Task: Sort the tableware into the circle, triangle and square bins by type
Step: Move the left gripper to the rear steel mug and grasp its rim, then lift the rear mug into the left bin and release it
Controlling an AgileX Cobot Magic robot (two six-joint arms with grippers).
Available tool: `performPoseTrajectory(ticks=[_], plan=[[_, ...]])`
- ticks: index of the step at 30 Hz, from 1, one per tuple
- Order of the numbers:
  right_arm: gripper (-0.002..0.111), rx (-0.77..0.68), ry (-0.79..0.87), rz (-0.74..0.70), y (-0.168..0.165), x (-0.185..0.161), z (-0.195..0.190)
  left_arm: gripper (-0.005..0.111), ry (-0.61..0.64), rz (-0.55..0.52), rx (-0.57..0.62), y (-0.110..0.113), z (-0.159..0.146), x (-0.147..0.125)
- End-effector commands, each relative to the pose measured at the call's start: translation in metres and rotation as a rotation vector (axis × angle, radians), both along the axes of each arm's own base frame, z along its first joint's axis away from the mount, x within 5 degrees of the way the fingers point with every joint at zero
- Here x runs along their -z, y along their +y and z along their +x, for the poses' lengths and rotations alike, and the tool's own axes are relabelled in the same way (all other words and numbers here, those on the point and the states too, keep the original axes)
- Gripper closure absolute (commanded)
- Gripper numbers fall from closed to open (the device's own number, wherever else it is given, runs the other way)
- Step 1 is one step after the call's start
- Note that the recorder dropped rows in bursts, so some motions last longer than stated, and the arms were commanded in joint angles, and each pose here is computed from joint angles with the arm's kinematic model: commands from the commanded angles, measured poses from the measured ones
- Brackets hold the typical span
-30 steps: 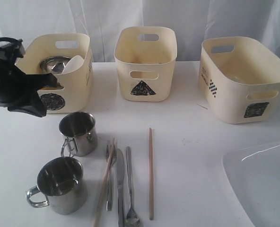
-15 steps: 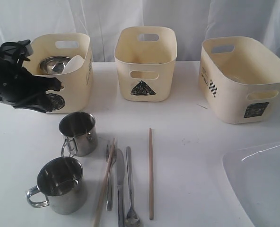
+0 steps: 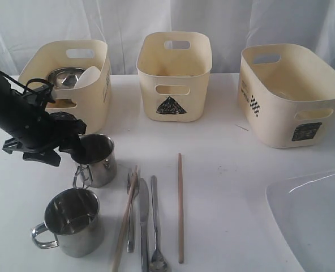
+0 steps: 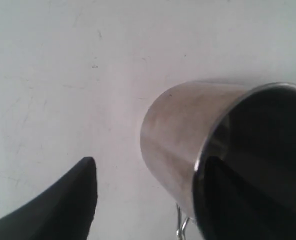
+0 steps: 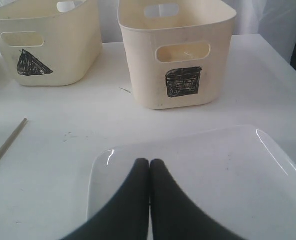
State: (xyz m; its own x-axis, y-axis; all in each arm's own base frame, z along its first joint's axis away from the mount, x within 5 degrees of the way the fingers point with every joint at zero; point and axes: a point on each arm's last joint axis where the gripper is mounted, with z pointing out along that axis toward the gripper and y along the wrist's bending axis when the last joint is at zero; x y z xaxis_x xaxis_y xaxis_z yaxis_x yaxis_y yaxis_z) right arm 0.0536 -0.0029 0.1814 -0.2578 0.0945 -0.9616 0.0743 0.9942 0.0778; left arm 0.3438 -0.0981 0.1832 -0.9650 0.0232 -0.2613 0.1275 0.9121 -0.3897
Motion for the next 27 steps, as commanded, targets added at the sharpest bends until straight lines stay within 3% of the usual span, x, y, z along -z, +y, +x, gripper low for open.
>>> performPoseTrajectory(ticks=[1, 5, 6, 13, 21, 24, 27], plan=[[0.108, 0.006, -0.007, 0.001, 0.000, -0.001, 0.000, 0.057, 0.027, -0.001, 0.015, -0.003, -0.002, 0.007], [0.108, 0.006, -0.007, 0.001, 0.000, -0.001, 0.000, 0.103, 0.008, 0.004, 0.011, -0.002, -0.001, 0.006], [0.108, 0.006, -0.007, 0.001, 0.000, -0.001, 0.000, 0.106, -0.002, 0.008, 0.011, -0.002, 0.001, 0.005], [0.108, 0.006, -0.007, 0.001, 0.000, -0.001, 0.000, 0.107, -0.091, 0.032, 0.038, 0.002, -0.007, -0.025], [0.108, 0.006, -0.007, 0.001, 0.000, -0.001, 0.000, 0.107, -0.286, 0.076, 0.143, 0.012, -0.048, -0.118], [0.108, 0.006, -0.007, 0.001, 0.000, -0.001, 0.000, 0.107, -0.551, 0.172, 0.160, 0.023, -0.058, -0.170], [0.108, 0.006, -0.007, 0.001, 0.000, -0.001, 0.000, 0.107, -0.905, 0.273, 0.051, 0.036, -0.045, -0.208]])
